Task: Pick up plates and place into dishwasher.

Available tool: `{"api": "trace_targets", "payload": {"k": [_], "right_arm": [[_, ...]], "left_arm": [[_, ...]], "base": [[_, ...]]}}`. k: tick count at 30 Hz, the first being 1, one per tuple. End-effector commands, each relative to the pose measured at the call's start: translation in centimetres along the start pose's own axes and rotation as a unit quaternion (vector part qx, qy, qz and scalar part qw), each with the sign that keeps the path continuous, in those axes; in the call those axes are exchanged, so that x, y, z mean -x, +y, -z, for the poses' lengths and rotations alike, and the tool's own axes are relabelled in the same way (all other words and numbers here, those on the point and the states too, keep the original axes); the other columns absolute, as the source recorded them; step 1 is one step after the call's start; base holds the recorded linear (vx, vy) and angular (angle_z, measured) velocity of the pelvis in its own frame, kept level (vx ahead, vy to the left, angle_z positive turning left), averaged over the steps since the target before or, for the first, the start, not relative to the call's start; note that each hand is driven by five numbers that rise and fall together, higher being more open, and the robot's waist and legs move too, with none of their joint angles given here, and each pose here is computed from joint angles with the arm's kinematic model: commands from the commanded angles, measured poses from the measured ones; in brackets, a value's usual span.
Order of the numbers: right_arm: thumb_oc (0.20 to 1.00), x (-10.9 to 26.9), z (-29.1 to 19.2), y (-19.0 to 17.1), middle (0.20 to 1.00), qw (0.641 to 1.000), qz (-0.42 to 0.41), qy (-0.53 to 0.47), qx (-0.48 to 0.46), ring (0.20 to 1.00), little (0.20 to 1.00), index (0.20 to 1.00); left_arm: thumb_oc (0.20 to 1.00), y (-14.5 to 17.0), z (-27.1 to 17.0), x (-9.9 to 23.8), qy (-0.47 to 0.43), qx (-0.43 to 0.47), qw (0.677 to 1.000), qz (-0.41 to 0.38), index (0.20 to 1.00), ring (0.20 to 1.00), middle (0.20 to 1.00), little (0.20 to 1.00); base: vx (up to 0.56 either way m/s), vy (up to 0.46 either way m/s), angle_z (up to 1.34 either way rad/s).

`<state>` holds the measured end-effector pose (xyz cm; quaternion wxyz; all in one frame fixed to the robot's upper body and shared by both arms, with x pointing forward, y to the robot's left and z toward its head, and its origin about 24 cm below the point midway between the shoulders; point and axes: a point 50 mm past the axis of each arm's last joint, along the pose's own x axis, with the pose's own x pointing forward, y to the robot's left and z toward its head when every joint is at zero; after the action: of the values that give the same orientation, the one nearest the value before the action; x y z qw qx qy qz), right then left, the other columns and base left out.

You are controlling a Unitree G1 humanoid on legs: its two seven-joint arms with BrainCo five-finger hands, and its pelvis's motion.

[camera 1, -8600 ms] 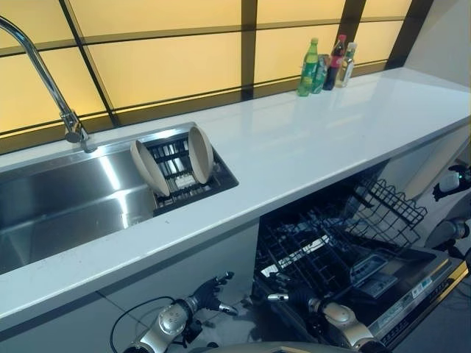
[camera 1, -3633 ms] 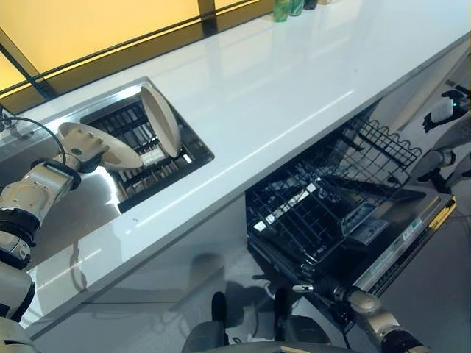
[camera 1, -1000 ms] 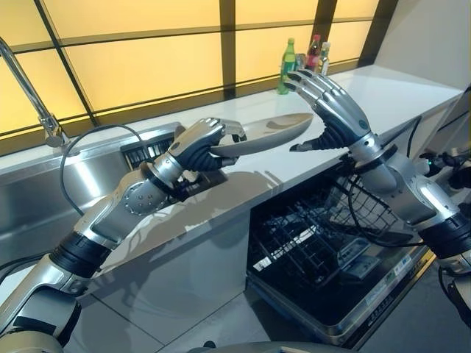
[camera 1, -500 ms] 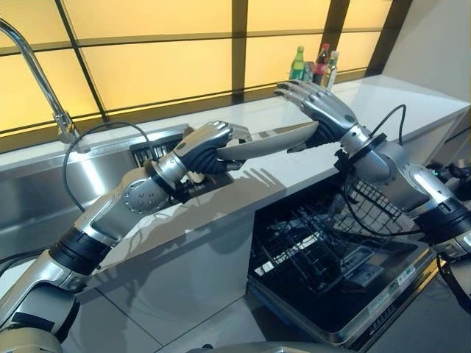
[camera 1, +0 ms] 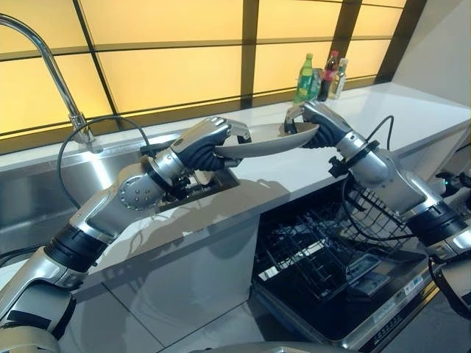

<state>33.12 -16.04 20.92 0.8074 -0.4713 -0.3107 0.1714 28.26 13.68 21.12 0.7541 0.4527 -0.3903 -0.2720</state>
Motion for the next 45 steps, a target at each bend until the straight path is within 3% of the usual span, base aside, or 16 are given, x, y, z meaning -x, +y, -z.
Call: {"api": "trace_targets", "payload": {"k": [1,9,10,11,20,34,39,45], "right_arm": [[0.200,-2.0,-4.1,-3.8,0.200,0.982,0.104,-0.128,-0.088,0.200,0.200,0.200],[0.200,-1.0,-4.9,-3.6,0.200,0.976,0.118,-0.155,-0.099,0.200,0.200,0.200],[0.200,-0.8,-4.9,-3.6,0.200,0.976,0.117,-0.156,-0.093,0.200,0.200,0.200],[0.200,-0.6,-4.9,-3.5,0.200,0.977,0.115,-0.156,-0.086,0.200,0.200,0.200],[0.200,1.7,-2.9,-3.7,0.200,0.992,0.087,-0.095,-0.016,0.200,0.200,0.200],[0.200,8.7,1.3,-5.7,0.200,0.998,0.047,0.034,0.014,0.200,0.200,0.200],[0.200,10.6,2.4,-6.1,0.200,0.996,0.009,0.077,-0.039,0.200,0.200,0.200],[0.200,14.1,5.2,-4.2,0.200,0.959,-0.073,0.177,-0.210,0.200,0.200,0.200]], "left_arm": [[0.200,0.9,-0.9,-2.2,-0.041,-0.001,0.999,-0.028,0.200,0.200,0.200,0.200],[0.200,0.2,0.5,-1.6,0.008,0.006,1.000,-0.016,0.200,0.200,0.200,0.200],[0.652,0.1,0.7,-1.4,0.015,0.006,1.000,-0.017,0.652,0.652,0.652,0.652],[1.000,0.0,1.0,-1.1,0.025,0.005,0.999,-0.021,1.000,1.000,1.000,1.000],[1.000,1.6,3.9,2.0,0.121,-0.081,0.988,-0.059,1.000,1.000,1.000,1.000],[1.000,8.3,6.7,10.0,0.267,-0.215,0.922,-0.181,1.000,1.000,1.000,1.000],[1.000,9.7,7.1,12.5,0.304,-0.237,0.897,-0.217,1.000,1.000,1.000,1.000],[1.000,10.7,7.2,15.2,0.332,-0.253,0.862,-0.287,1.000,1.000,1.000,1.000]], "base": [[0.00,0.000,0.00],[0.01,-0.004,0.01],[0.00,0.000,0.00],[0.00,0.000,0.00],[0.00,0.000,0.00],[0.00,0.012,-0.03],[-0.03,0.013,-0.07],[0.00,0.001,-0.11]]}}
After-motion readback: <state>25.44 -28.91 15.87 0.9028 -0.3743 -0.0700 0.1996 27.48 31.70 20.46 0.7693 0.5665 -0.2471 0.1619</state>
